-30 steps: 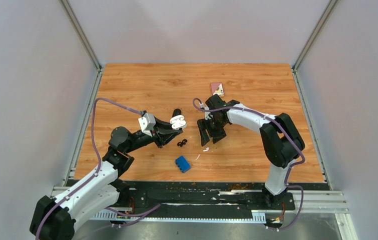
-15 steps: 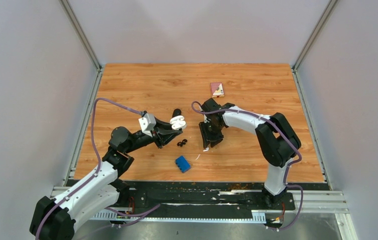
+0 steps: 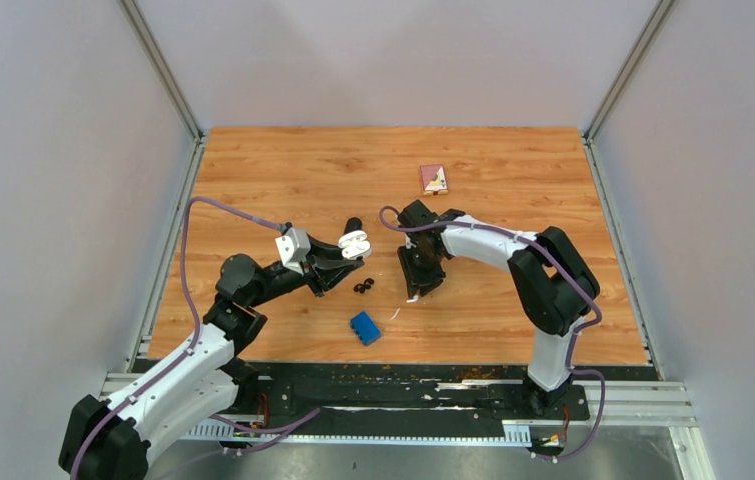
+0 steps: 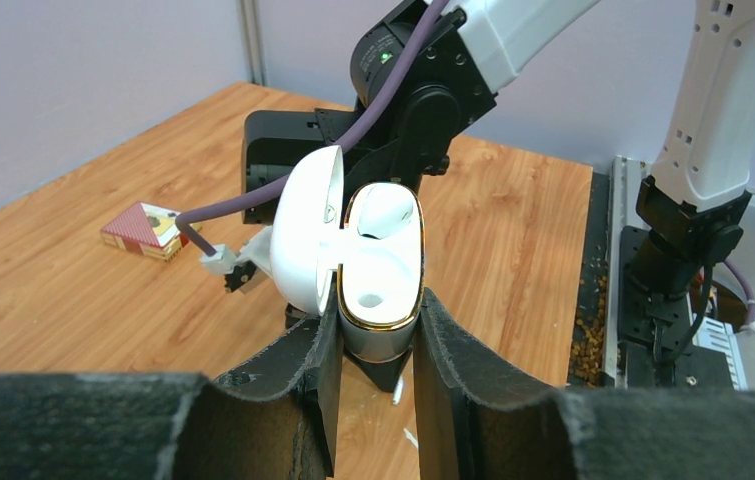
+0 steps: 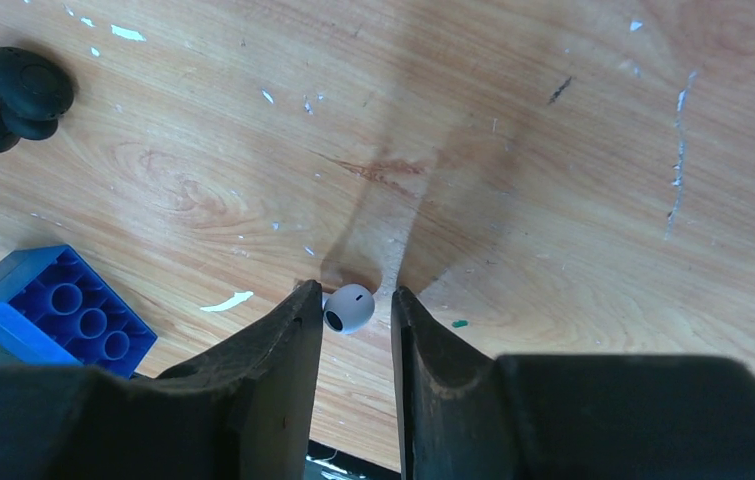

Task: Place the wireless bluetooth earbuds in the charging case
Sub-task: Pick up the earbud from the center of the board.

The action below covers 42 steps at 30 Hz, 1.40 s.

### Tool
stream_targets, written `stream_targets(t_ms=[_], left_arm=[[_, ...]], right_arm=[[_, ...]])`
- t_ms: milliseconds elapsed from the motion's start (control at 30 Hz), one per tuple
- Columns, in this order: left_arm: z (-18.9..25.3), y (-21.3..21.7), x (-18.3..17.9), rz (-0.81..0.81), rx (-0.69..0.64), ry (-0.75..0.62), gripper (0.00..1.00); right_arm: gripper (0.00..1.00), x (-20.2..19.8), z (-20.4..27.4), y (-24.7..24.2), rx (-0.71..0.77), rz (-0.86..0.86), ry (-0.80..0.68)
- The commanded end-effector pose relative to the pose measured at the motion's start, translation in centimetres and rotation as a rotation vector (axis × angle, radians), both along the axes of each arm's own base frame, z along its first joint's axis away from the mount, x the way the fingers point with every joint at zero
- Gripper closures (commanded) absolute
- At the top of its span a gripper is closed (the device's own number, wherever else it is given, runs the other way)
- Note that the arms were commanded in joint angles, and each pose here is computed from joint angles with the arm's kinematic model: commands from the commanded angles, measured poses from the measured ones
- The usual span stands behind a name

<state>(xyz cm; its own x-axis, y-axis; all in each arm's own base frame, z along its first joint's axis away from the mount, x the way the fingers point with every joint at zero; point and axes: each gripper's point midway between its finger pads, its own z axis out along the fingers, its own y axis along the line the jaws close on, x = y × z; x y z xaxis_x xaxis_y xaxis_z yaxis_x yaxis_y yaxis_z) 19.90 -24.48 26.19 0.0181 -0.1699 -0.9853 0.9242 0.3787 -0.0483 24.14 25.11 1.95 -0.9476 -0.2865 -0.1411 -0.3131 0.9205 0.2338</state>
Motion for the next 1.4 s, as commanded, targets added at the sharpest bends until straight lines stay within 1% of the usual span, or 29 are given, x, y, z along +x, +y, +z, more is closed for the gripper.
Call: stream_targets(t_ms=[0, 300, 533, 667, 1000, 1200, 1367], left_arm=[[1.6, 0.1, -0.1, 0.006, -0.018, -0.057, 1.00], [1.7, 0.1, -0.2, 0.002, -0.020, -0.059, 1.00], [1.6, 0.1, -0.2, 0.004, -0.019, -0.057, 1.00], [1.6, 0.1, -0.2, 0.004, -0.018, -0.058, 1.00], [1.6, 0.0, -0.2, 0.004, -0.017, -0.057, 1.00], [1.6, 0.0, -0.2, 0.004, -0.015, -0.057, 1.00], [1.5, 0.0, -0.1, 0.005, -0.013, -0.055, 1.00]], right_arm=[[0.68, -0.5, -0.4, -1.2, -0.057, 0.039, -0.044], [0.67, -0.3, 0.2, -2.2, -0.062, 0.130, -0.117], [0.68, 1.3, 0.2, -0.7, -0.014, 0.252, -0.196], [0.68, 1.9, 0.3, -0.3, -0.013, 0.318, -0.229], [0.66, 0.2, -0.2, -1.5, -0.048, 0.224, -0.162], [0.66, -0.5, -0.4, -2.3, -0.076, 0.195, -0.138], [0.68, -0.8, -0.4, -2.9, -0.093, 0.197, -0.137]])
